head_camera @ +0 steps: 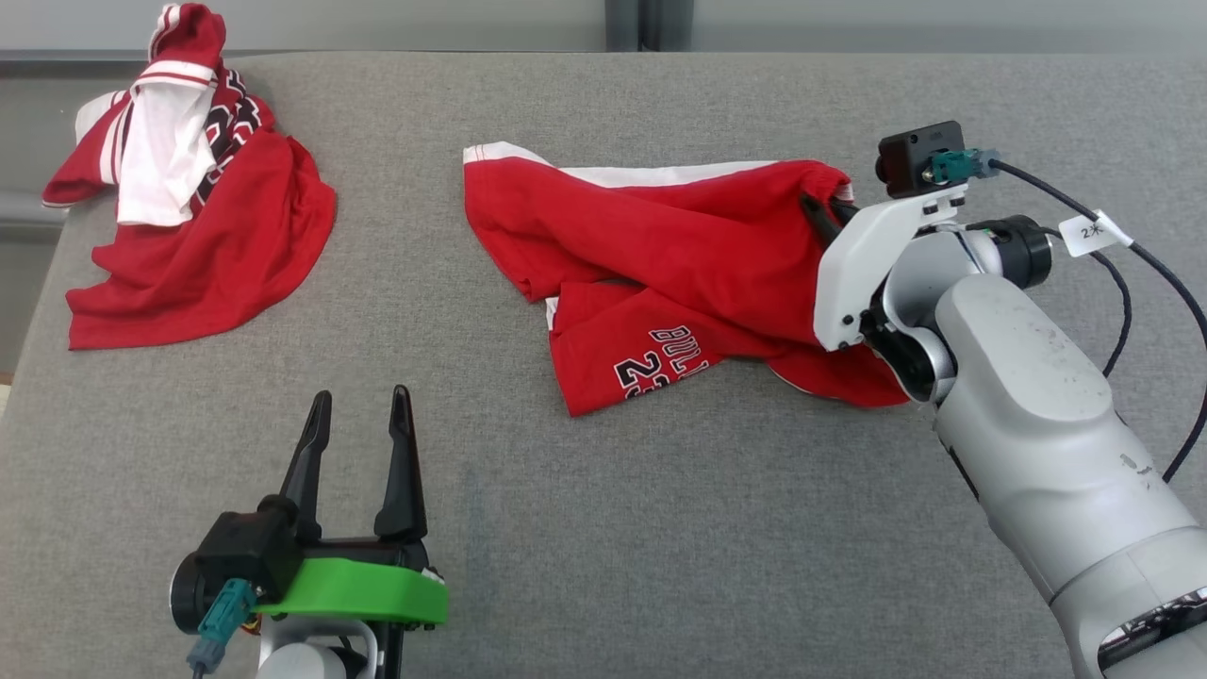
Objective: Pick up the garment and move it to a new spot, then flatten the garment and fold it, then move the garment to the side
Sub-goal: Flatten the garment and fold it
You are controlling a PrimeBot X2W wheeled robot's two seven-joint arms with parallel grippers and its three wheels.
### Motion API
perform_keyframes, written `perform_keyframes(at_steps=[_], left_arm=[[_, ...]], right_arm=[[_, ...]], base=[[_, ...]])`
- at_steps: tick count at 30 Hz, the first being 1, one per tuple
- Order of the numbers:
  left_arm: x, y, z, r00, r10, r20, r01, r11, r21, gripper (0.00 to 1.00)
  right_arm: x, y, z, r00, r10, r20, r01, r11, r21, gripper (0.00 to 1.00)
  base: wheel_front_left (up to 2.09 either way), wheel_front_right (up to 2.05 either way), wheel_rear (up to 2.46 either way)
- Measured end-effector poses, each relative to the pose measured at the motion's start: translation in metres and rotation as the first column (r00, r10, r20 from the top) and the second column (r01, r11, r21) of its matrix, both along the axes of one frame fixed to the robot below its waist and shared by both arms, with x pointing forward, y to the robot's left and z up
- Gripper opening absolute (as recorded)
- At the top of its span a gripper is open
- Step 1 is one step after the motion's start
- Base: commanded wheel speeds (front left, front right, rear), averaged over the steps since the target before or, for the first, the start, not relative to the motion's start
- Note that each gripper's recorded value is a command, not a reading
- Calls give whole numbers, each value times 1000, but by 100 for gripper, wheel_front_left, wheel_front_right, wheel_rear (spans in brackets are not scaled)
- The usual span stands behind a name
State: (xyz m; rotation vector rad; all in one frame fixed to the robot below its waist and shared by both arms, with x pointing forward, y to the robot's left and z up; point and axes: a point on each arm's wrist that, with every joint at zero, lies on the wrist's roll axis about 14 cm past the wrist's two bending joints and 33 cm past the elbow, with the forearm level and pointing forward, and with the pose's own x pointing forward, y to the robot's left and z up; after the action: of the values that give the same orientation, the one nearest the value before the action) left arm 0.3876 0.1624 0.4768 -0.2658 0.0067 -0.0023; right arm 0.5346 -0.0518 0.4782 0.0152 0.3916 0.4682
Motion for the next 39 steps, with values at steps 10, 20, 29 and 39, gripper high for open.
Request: perform_keyframes(at_steps=[10,20,29,39], left_arm=[[-1,-16,4,999,-51,14,51,999,4,100],[0,-42,8,991,-131,28,131,991,5,100],[0,-60,14,981,-188,49,188,982,4,100],[-3,-54,14,984,-172,47,172,985,7,100]], right_arm=[[-71,6,14,985,118,127,-132,985,107,0],[-157,-39,-14,999,41,31,-45,986,158,0],[-181,-87,-45,992,-126,-15,127,989,78,0],[-180,-83,-59,986,-167,-16,168,981,100,40]], base=[[0,0,0],[0,0,0],[0,0,0],[0,0,0]])
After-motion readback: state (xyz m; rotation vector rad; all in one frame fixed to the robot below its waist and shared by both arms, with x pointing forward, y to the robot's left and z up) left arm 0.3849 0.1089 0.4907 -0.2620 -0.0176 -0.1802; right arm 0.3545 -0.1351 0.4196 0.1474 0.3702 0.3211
